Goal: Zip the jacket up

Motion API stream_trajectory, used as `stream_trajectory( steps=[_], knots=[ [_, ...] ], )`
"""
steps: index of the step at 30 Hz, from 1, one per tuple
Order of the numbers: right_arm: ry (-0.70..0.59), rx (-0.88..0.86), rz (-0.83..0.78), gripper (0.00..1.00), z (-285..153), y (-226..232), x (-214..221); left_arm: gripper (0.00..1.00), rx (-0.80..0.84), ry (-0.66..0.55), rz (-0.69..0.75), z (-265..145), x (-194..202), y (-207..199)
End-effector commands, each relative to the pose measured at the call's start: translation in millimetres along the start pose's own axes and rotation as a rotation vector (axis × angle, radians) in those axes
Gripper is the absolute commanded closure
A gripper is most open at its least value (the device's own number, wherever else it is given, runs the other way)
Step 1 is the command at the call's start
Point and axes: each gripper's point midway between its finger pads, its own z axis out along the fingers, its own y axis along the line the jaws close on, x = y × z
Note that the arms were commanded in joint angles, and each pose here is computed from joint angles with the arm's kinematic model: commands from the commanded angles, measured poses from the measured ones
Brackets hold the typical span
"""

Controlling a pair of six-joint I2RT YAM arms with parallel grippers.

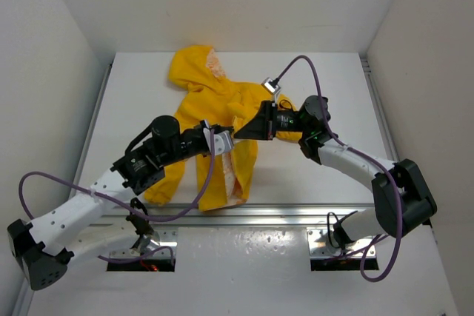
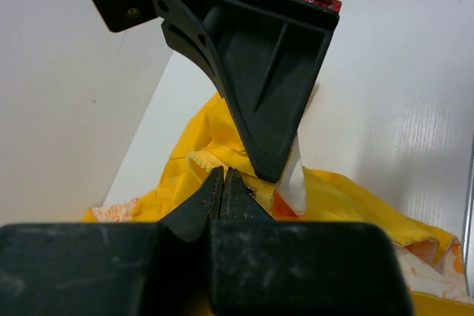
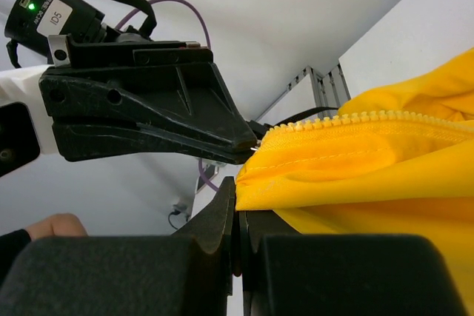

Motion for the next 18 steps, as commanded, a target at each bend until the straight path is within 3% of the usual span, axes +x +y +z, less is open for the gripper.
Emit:
stream_trajectory(
  steps=[1,15,18],
  knots=[
    [0.073,-0.130,-0.155,1.00,1.6,39.8,8.6,1.00,-0.113,0.001,-0.054,3.4,-6.4,27.3],
    [0.163,-0.128,-0.174,1.00,-13.2,36.4,28.4,1.00,-0.384,0.032,-0.225,-3.1,-2.8,79.9],
    [0.111,-0.026,-0.149,0.81,-21.8,19.0,14.9,1.00,-0.448,0.041,-0.284,-8.9,-3.3,89.8]
  ],
)
